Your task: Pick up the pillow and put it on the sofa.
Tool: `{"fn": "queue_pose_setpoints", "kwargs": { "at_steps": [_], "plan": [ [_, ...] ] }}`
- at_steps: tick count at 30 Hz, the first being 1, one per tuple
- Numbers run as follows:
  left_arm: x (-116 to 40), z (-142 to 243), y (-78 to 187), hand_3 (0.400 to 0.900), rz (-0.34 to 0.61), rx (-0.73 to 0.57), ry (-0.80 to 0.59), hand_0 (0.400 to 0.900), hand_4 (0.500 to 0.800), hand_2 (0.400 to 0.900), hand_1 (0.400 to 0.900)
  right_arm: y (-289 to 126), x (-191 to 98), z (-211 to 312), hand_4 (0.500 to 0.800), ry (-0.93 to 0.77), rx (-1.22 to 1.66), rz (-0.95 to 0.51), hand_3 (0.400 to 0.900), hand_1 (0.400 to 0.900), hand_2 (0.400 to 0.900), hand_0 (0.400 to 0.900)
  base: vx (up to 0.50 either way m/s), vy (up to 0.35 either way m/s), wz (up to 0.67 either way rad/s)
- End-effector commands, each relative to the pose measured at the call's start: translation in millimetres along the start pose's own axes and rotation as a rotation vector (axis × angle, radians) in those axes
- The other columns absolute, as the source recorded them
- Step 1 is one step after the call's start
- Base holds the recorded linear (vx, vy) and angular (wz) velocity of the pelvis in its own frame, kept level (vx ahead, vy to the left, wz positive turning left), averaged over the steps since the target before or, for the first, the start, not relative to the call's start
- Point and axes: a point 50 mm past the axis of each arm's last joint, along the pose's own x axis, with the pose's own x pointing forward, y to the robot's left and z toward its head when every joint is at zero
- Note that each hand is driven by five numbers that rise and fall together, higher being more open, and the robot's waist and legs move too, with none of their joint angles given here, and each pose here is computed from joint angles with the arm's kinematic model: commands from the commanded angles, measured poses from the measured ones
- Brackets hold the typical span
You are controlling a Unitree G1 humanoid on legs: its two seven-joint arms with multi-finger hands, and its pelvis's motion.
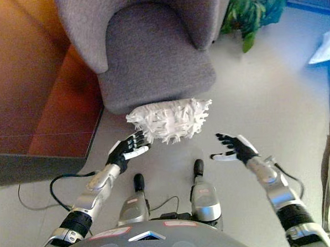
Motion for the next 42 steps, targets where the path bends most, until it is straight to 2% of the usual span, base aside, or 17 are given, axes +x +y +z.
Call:
{"fn": "queue_pose_setpoints", "kwargs": {
  "at_steps": [1, 3, 10, 17, 21, 26, 35, 39, 42],
  "plan": [
    [7.3, 57.3, 18.9, 0.9, 0.01, 0.066, -0.222, 0.9, 0.8, 0.9, 0.9, -41.4, 8.1, 50.4, 0.8, -0.192, -0.273, -0.16, 0.9, 0.9, 0.9, 0.9, -0.021, -0.056, 0.14],
    [6.5, 58.9, 20.8, 0.9, 0.016, 0.064, -0.228, 0.9, 0.8, 0.9, 0.9, -57.7, 8.5, 56.6, 0.8, -0.171, -0.443, -0.186, 0.9, 0.9, 0.9, 0.9, 0.037, -0.052, -0.12],
    [9.6, 71.1, 19.3, 0.9, 0.012, 0.059, -0.273, 0.9, 0.8, 0.9, 0.9, -88.8, 17.0, 80.0, 0.8, -0.186, -0.708, -0.326, 0.9, 0.9, 0.9, 0.9, -0.034, -0.002, -0.03],
    [15.8, 94.2, 12.3, 0.9, -0.007, 0.076, -0.347, 0.9, 0.8, 0.9, 0.9, -114.1, 36.1, 111.4, 0.8, -0.196, -0.805, -0.462, 0.9, 0.9, 0.9, 0.9, -0.103, -0.027, 0.15],
    [17.5, 101.6, 7.6, 0.9, -0.012, 0.063, -0.377, 0.9, 0.8, 0.9, 0.9, -135.8, 35.1, 117.5, 0.8, -0.163, -0.857, -0.588, 0.9, 0.9, 0.9, 0.9, -0.063, -0.03, 0.11],
    [20.1, 110.3, 1.1, 0.9, -0.019, 0.051, -0.407, 0.9, 0.8, 0.9, 0.9, -164.8, 22.4, 133.1, 0.8, -0.18, -0.83, -0.791, 0.9, 0.9, 0.9, 0.9, -0.036, -0.015, 0.03],
    [21.2, 121.6, -5.1, 0.9, -0.032, 0.042, -0.447, 0.9, 0.8, 0.9, 0.9, -226.3, -18.1, 183.2, 0.8, -0.272, -0.773, -1.181, 0.9, 0.9, 0.9, 0.9, -0.044, -0.008, 0.01],
    [21.0, 127.2, -6.0, 0.9, -0.032, 0.027, -0.465, 0.9, 0.8, 0.9, 0.9, -243.8, -32.0, 208.7, 0.8, -0.316, -0.75, -1.273, 0.9, 0.9, 0.9, 0.9, -0.033, -0.005, 0.0],
    [20.3, 129.2, -7.2, 0.9, -0.035, 0.021, -0.473, 0.9, 0.8, 0.9, 0.9, -246.2, -29.7, 221.5, 0.8, -0.331, -0.733, -1.246, 0.9, 0.9, 0.9, 0.9, -0.01, -0.003, 0.0]
  ]
}}
